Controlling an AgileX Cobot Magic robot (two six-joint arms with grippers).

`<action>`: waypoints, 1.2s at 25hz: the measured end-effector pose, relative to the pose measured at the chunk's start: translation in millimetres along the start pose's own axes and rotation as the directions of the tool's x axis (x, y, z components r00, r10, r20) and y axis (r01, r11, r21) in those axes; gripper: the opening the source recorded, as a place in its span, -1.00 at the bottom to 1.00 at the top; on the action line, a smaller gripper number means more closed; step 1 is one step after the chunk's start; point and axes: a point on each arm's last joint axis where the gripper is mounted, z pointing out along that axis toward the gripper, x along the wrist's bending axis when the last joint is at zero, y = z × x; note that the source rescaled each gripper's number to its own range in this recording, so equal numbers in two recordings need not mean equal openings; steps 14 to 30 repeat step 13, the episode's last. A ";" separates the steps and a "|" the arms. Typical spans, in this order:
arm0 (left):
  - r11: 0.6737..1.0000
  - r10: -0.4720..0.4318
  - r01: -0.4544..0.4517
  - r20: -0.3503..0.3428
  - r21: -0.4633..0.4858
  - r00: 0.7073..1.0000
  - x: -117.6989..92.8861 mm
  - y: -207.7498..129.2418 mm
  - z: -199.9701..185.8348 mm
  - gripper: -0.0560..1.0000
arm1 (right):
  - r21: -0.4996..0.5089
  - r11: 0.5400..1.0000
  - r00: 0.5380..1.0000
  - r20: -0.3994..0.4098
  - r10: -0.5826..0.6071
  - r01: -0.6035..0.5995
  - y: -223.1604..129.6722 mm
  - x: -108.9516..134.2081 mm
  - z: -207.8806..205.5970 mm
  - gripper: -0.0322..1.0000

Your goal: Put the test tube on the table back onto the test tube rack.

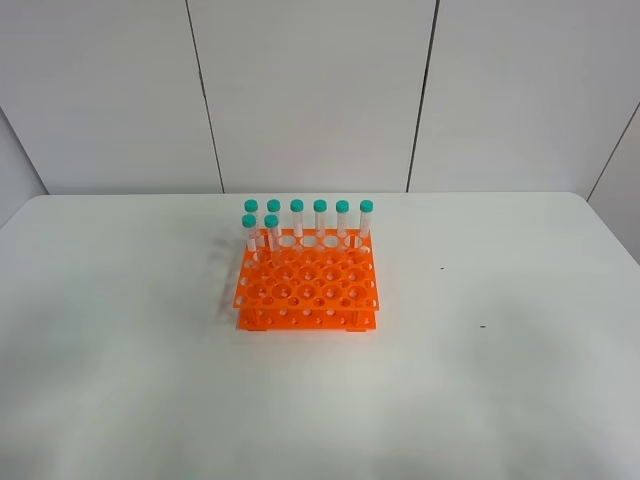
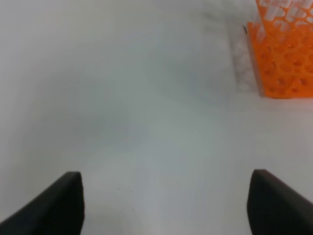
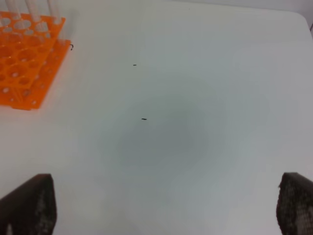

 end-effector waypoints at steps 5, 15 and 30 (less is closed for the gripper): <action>1.000 0.000 0.000 0.000 0.000 1.000 0.0 0.0 0.0 0.81 | 0.000 1.000 1.000 0.000 0.000 0.000 0.0 0.0 0.0 1.00; 1.000 0.000 0.000 0.000 0.000 1.000 0.0 0.0 0.0 0.81 | 0.000 1.000 1.000 0.000 0.000 0.000 0.0 0.0 0.0 1.00; 1.000 0.000 0.000 0.000 0.000 1.000 0.0 0.0 0.0 0.81 | 0.000 1.000 1.000 0.000 0.000 0.000 0.0 0.0 0.0 1.00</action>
